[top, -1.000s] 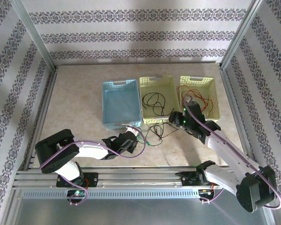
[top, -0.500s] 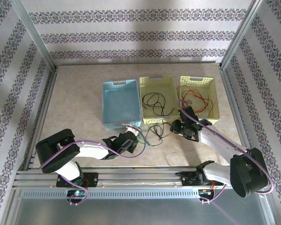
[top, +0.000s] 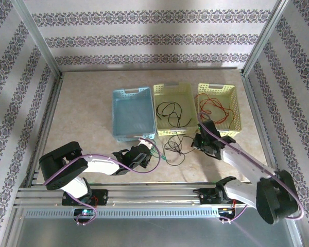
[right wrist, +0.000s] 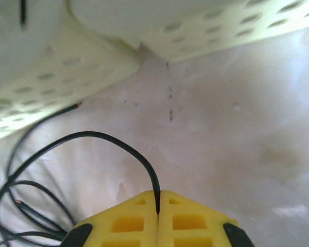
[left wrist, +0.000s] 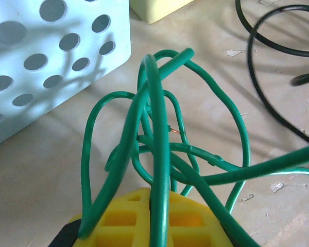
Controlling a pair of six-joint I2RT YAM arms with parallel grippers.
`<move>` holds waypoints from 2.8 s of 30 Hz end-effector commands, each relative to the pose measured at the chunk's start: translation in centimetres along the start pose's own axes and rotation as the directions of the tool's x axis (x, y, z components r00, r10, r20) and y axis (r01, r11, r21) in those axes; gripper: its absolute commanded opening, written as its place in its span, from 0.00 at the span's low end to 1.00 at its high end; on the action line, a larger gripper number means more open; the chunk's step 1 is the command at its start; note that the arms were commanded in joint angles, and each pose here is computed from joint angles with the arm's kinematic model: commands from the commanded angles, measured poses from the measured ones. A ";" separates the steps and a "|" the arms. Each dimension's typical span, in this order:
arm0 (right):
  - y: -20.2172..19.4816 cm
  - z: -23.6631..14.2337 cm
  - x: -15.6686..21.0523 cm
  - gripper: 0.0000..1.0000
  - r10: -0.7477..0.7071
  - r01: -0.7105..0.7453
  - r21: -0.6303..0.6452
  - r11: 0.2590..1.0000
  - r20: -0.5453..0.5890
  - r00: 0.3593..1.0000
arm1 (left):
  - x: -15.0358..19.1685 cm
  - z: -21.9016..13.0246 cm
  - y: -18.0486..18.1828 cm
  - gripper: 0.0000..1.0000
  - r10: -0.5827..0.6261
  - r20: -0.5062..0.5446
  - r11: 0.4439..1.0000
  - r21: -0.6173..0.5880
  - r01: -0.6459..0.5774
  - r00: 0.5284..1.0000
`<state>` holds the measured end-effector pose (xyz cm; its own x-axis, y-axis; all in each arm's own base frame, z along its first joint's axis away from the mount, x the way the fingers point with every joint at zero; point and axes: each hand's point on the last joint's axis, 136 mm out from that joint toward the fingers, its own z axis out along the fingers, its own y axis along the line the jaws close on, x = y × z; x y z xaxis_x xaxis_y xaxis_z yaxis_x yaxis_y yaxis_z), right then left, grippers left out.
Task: Untangle the cables
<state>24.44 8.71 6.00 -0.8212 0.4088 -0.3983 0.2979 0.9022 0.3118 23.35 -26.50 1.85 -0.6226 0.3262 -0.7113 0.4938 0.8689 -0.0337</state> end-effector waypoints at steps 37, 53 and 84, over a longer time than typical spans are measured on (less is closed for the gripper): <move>11.1 -20.0 -10.8 0.00 -0.171 0.366 -0.227 0.903 0.590 0.789 | 2.7 0.8 0.2 0.00 0.042 -0.096 0.999 0.001 -0.042 0.994; 9.8 -15.3 -8.1 0.00 -0.206 0.326 -0.189 0.926 0.471 0.858 | 2.7 0.9 0.0 0.00 0.055 -0.104 0.998 0.005 -0.055 0.993; 19.6 -24.7 -25.7 0.00 0.059 0.362 -0.374 0.854 0.761 0.646 | 2.9 0.3 0.7 0.00 0.032 -0.103 0.999 -0.020 -0.035 0.994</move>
<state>37.89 12.12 43.85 -0.1228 0.3714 -0.9203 -0.1983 0.8994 0.3894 23.76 -27.15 1.87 -0.6155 0.3263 -0.7174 0.4986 0.8662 -0.0338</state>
